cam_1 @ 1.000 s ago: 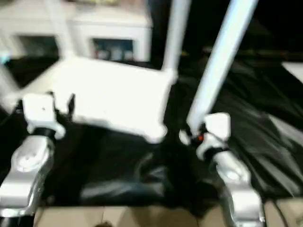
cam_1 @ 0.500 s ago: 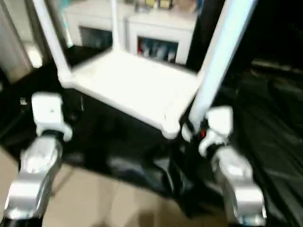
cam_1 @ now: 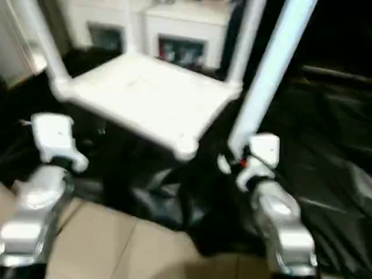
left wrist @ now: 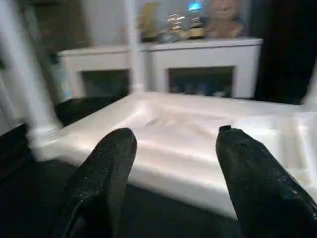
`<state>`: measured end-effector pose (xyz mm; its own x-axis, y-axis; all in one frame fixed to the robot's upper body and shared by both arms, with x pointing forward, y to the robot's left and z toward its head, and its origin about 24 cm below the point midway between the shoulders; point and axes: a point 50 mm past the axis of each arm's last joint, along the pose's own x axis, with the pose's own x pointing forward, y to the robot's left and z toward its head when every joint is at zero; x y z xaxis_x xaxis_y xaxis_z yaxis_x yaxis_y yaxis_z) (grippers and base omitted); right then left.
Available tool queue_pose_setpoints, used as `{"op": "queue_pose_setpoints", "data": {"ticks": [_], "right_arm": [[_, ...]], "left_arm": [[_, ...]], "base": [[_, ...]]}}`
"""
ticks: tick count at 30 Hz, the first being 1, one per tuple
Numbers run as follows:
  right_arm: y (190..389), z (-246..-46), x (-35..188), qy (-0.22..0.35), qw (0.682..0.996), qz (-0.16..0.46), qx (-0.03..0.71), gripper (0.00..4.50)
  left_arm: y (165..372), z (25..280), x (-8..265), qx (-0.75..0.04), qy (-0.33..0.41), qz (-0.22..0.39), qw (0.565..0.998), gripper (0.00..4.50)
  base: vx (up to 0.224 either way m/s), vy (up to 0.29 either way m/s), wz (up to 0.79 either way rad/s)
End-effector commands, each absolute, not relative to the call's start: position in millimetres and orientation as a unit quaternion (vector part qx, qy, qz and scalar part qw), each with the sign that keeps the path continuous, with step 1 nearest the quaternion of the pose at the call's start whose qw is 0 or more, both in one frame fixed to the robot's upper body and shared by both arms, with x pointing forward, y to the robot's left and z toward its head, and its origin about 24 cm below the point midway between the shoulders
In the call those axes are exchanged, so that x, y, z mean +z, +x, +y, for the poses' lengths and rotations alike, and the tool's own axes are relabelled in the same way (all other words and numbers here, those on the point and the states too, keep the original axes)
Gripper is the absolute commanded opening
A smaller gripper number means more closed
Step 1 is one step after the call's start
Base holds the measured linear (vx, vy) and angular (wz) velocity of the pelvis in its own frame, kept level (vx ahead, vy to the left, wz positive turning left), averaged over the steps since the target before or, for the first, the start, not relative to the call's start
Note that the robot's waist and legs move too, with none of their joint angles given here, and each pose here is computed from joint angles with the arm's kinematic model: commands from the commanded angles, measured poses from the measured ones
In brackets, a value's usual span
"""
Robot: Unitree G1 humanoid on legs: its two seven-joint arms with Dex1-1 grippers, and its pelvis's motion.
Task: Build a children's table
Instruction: Pick table leg
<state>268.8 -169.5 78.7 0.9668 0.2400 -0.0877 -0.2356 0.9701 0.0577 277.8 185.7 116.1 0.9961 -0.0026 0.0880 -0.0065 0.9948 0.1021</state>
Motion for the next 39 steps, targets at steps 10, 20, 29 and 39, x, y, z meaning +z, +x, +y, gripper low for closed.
{"op": "queue_pose_setpoints", "data": {"ticks": [10, 20, 29, 39], "right_arm": [[272.7, -166.7, 83.5, 0.004, 0.990, 0.042, 0.132, 1.91], [275.0, -167.6, 82.7, 0.000, 0.989, 0.046, 0.137, 1.91], [274.1, -170.2, 83.3, 0.001, 0.990, 0.044, 0.133, 1.91], [267.8, -174.5, 83.3, 0.006, 0.993, 0.044, 0.113, 1.91]], "left_arm": [[276.7, 179.2, 111.8, -0.020, 0.045, -0.038, 0.998, 3.01], [271.7, 176.4, 111.1, -0.025, 0.042, -0.038, 0.998, 3.01], [265.4, 169.6, 104.1, -0.041, 0.027, -0.026, 0.998, 3.01], [269.8, 161.2, 102.7, -0.078, 0.024, -0.026, 0.996, 3.01]], "base": [[0.138, 0.017, 0.11], [0.112, 0.047, 0.13], [0.108, -0.055, 0.04], [-0.020, 0.004, 0.03]]}}
